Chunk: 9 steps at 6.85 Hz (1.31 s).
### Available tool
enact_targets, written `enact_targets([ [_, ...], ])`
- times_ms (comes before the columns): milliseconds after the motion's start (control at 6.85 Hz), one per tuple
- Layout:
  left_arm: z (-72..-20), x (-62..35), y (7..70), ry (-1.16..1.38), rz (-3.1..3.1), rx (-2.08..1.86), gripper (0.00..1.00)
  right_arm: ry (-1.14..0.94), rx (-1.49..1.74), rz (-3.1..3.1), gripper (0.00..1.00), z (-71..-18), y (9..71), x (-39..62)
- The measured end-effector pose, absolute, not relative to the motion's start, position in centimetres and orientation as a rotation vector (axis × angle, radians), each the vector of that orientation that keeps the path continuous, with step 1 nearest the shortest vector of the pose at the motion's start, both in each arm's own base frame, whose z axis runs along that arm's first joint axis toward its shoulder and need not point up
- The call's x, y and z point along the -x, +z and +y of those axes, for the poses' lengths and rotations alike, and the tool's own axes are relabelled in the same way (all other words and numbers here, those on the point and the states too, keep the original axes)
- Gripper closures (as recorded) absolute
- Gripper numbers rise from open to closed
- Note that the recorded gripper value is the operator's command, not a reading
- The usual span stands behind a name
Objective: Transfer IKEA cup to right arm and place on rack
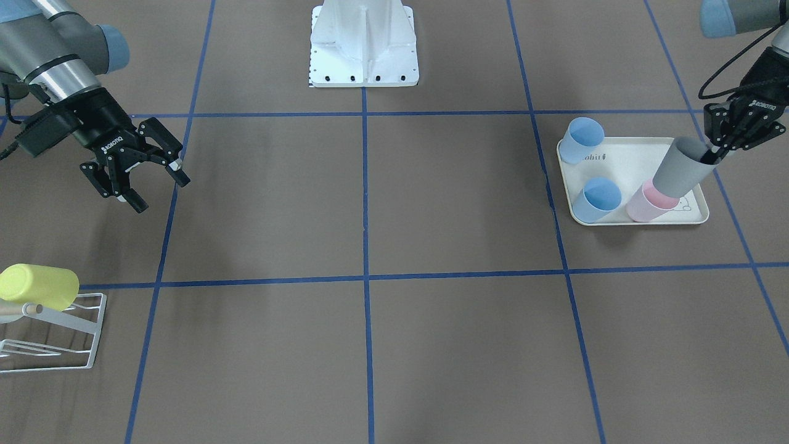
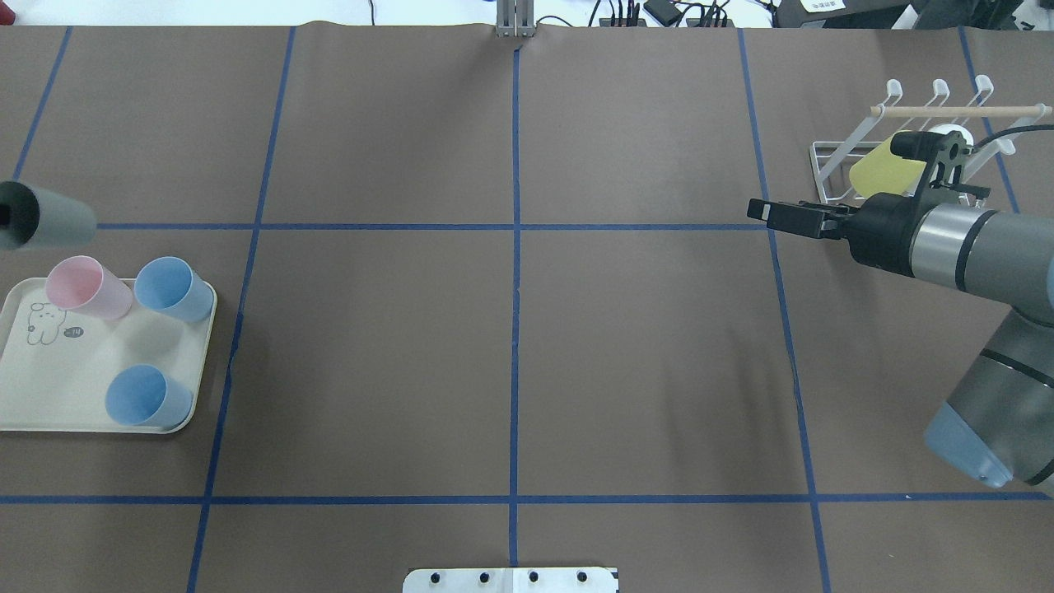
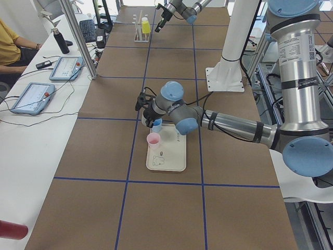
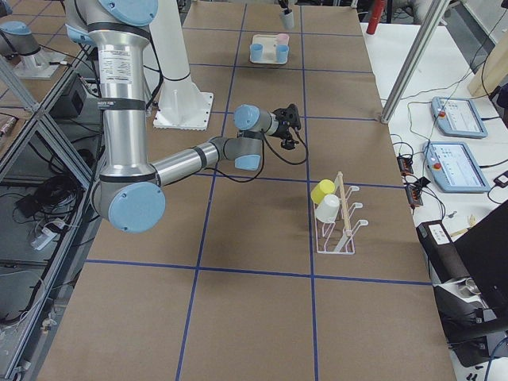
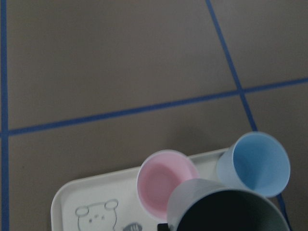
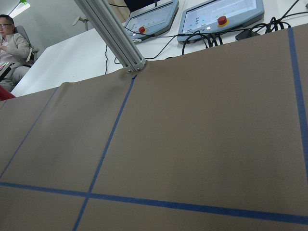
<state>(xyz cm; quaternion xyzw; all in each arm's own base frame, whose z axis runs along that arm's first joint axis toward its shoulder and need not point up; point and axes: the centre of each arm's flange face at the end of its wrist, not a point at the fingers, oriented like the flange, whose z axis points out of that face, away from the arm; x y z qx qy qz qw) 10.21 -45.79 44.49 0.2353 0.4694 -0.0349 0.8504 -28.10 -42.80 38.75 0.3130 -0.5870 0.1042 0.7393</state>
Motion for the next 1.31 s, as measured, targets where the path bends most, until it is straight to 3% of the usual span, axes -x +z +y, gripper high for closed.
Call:
enact_targets([
  [292, -50.1, -13.7, 35.1, -0.206, 1.137, -0.465, 1.00, 0.296, -0.647, -1.351, 0.00, -43.0, 37.1, 28.5],
  [876, -48.8, -31.1, 17.9, -0.425, 1.490, -0.274, 1.00, 0.451, -0.543, -1.533, 0.00, -43.2, 31.3, 30.1],
  [1314, -49.1, -37.5, 17.7, -0.531, 1.844, -0.206, 1.00, 0.595, -0.455, -1.701, 0.00, -42.3, 25.5, 32.8],
])
